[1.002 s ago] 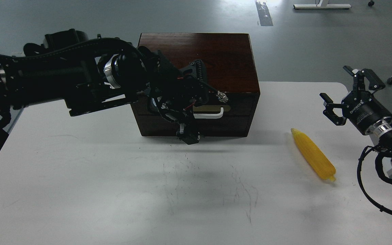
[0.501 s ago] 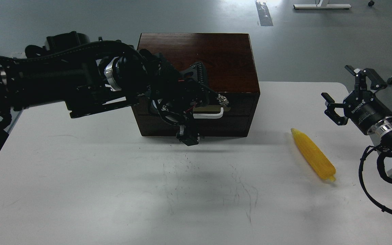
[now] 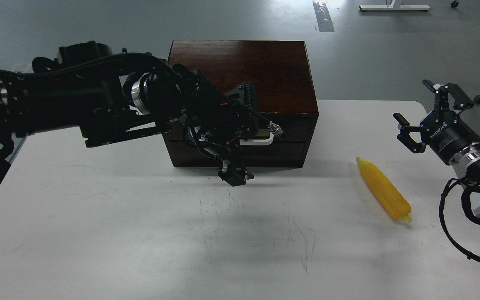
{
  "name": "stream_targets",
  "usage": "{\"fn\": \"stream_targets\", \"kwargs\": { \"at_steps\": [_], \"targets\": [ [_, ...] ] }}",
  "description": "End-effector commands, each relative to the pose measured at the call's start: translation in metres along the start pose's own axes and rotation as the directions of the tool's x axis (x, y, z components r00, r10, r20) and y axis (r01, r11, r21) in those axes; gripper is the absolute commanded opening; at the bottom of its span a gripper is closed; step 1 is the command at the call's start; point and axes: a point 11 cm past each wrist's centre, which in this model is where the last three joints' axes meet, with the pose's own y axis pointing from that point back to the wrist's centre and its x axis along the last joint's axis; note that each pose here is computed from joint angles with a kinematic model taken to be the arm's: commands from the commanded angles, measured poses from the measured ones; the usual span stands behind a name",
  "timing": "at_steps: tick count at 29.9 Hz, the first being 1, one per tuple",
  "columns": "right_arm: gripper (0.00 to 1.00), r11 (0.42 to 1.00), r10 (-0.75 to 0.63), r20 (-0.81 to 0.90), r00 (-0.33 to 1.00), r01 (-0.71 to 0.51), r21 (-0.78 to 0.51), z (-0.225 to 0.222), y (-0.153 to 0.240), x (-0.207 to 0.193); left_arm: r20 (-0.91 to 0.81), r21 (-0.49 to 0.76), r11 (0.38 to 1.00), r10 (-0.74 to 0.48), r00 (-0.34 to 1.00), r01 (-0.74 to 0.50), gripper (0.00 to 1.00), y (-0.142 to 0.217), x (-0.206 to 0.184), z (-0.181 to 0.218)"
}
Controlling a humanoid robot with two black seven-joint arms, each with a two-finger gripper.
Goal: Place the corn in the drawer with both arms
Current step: 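Lower the left gripper and hook the white drawer handle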
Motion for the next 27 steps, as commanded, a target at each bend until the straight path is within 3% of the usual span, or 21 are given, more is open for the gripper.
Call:
{"fn": "stream_targets", "kwargs": {
  "at_steps": [1,27],
  "targets": [
    [1.0,1.0,0.001,-0.001,1.0,-0.001,0.0,-0.001,0.0,0.001,0.003,0.001,1.0,-0.021,1.0,0.021,0.99,-0.002,-0.005,0.0],
    [1.0,1.0,0.006,-0.01,1.0,-0.006,0.001,-0.005,0.004,0.004,-0.003,0.0,0.999,-0.048,0.999,0.048,0.99,-0.005,-0.015,0.0]
  ]
}}
